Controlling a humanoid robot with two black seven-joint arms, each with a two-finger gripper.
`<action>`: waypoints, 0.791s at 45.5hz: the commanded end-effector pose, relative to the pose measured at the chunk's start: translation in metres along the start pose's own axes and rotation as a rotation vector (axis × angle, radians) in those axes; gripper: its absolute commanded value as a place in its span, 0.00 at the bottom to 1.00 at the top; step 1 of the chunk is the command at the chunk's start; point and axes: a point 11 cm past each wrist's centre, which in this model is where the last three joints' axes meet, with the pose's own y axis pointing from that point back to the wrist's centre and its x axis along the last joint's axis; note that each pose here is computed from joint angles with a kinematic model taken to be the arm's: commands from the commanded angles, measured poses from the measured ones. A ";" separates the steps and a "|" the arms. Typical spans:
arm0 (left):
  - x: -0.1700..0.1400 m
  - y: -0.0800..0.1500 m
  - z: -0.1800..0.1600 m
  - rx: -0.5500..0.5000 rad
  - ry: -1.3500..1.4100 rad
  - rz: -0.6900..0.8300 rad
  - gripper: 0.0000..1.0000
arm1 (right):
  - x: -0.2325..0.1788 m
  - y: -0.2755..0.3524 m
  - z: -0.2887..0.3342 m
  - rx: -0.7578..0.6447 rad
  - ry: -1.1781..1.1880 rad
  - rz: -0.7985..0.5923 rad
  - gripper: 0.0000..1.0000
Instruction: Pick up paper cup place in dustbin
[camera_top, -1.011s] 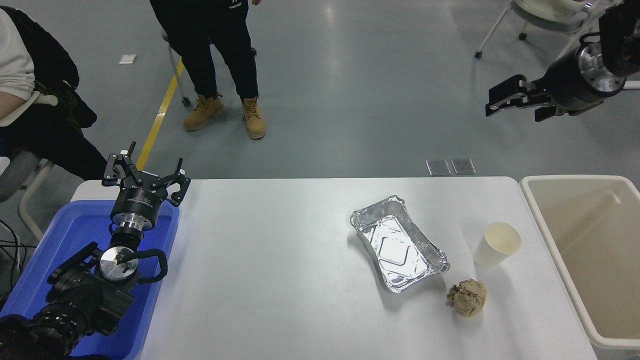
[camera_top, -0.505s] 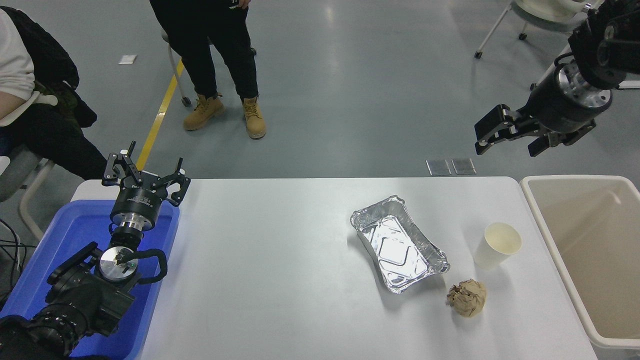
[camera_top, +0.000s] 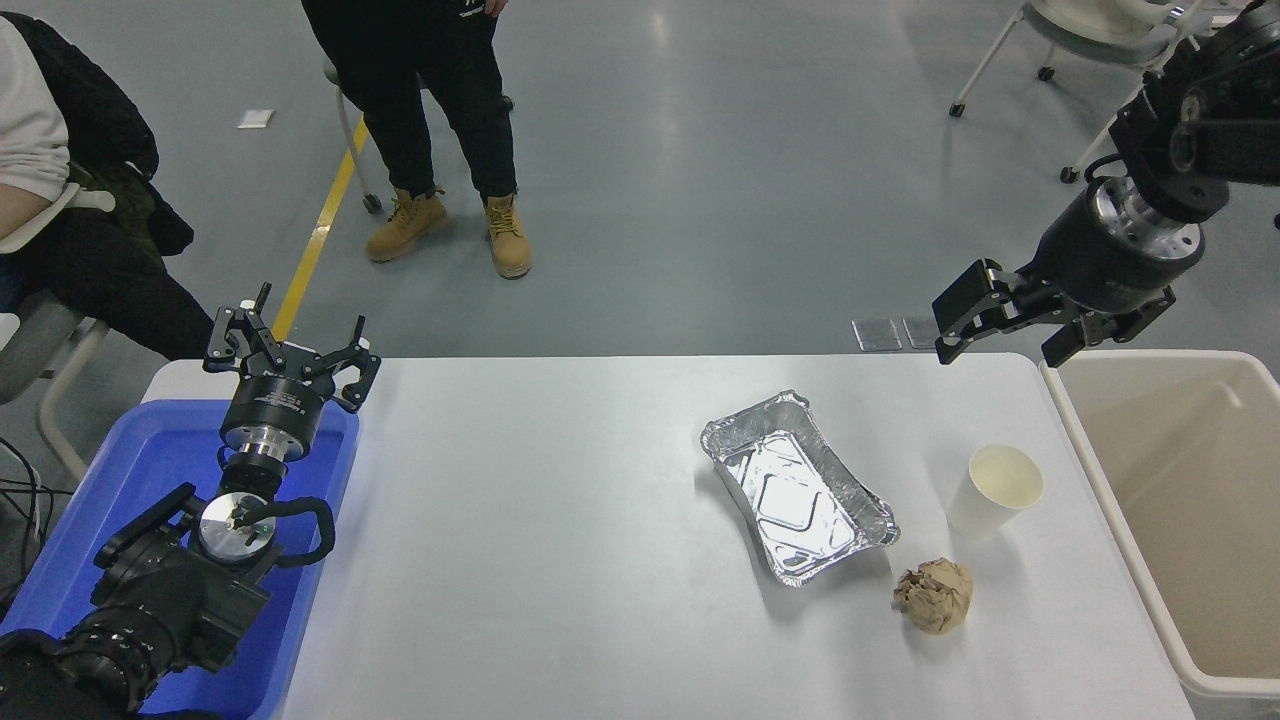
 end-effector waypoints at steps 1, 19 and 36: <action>0.000 0.000 0.000 0.000 0.000 -0.001 0.99 | -0.004 -0.004 -0.003 0.005 0.002 -0.016 1.00; 0.000 0.000 0.001 -0.001 -0.001 0.000 0.99 | -0.006 -0.036 0.031 -0.027 -0.053 -0.047 1.00; 0.000 0.000 0.001 -0.001 -0.001 0.001 0.99 | -0.003 -0.097 0.095 -0.083 -0.108 0.013 1.00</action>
